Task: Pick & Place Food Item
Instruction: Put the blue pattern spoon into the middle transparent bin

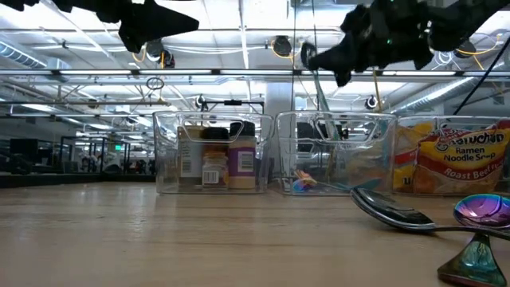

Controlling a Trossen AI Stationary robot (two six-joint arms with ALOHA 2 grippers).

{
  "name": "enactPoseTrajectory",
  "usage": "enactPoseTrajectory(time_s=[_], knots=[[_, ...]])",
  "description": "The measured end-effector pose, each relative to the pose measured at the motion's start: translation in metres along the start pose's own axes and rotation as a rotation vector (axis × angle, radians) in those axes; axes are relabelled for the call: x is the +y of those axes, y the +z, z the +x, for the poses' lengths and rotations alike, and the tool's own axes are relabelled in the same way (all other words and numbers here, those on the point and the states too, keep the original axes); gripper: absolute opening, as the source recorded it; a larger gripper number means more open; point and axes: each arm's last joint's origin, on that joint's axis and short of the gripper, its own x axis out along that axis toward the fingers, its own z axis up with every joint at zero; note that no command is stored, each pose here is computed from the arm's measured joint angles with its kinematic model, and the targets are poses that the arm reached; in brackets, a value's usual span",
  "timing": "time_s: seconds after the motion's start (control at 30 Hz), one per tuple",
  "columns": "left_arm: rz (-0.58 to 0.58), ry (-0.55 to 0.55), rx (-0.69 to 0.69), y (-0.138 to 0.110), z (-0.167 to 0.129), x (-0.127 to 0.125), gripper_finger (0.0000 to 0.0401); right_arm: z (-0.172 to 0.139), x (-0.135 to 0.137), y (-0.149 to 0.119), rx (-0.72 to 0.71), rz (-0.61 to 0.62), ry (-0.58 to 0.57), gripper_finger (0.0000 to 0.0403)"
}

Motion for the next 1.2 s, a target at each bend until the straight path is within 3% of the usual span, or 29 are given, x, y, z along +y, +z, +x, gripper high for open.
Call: enactPoseTrajectory(time_s=[0.27,0.6,0.87,1.2], knots=[[0.001,0.002,0.002,0.000,0.000,0.000,0.0266,0.006,-0.016,-0.016,0.078,-0.044,-0.107,0.0000],[0.000,0.002,0.003,0.000,0.000,0.000,0.0267,0.003,-0.018,-0.035,0.298,-0.126,-0.252,0.0000],[0.000,0.002,0.003,0.000,0.000,0.000,0.0267,0.003,-0.016,-0.039,0.312,0.078,-0.245,0.0000],[0.000,0.001,0.003,0.000,0.000,0.000,0.0267,0.003,-0.015,-0.040,0.307,0.198,-0.237,0.0001]])
